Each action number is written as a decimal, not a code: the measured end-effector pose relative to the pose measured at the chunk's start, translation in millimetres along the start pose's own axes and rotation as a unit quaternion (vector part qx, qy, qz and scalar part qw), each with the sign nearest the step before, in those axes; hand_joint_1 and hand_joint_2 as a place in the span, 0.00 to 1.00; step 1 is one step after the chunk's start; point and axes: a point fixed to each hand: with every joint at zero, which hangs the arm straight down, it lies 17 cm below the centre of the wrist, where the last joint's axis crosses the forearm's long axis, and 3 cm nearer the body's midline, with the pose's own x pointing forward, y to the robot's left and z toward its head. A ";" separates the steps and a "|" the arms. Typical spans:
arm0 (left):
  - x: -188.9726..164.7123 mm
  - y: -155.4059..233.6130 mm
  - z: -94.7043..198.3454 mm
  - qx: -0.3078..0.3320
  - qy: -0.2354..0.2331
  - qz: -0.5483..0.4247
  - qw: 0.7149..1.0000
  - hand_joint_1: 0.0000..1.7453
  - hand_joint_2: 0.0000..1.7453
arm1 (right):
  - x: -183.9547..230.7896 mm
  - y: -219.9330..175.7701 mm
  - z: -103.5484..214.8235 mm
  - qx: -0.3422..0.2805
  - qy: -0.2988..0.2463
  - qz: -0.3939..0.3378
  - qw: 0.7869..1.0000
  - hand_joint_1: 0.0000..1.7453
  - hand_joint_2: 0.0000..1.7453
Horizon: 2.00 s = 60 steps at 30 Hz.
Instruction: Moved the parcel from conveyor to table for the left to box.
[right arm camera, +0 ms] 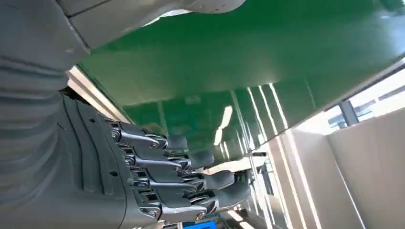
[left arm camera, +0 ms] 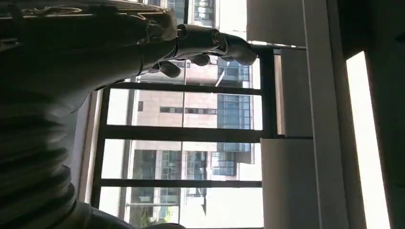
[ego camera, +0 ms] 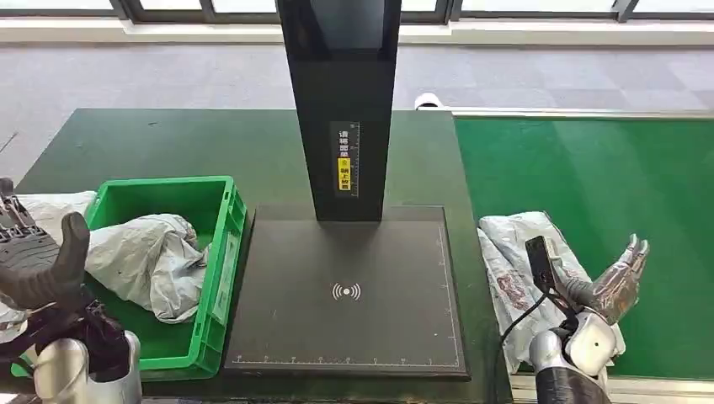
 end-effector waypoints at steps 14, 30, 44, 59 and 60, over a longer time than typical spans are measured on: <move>3.7 -6.1 -4.5 -0.018 -0.009 0.009 1.000 0.00 1.00 | -34.0 65.9 11.1 0.157 0.055 -0.013 0.986 0.00 1.00; 4.1 -5.9 -6.1 -0.019 -0.010 0.009 1.000 0.00 1.00 | -44.7 69.5 12.5 0.169 0.065 0.002 0.984 0.00 1.00; -0.3 -8.6 -1.0 -0.034 -0.001 -0.013 0.999 0.00 1.00 | -38.8 121.3 63.4 0.331 0.030 -0.011 0.943 1.00 1.00; -0.8 -7.1 -0.4 -0.038 0.001 -0.018 0.999 0.00 1.00 | -25.8 135.0 95.0 0.377 -0.022 -0.021 0.926 1.00 1.00; -0.7 -7.1 -0.3 -0.038 0.000 -0.018 0.999 0.00 1.00 | -24.7 136.5 97.3 0.383 -0.025 -0.023 0.923 1.00 1.00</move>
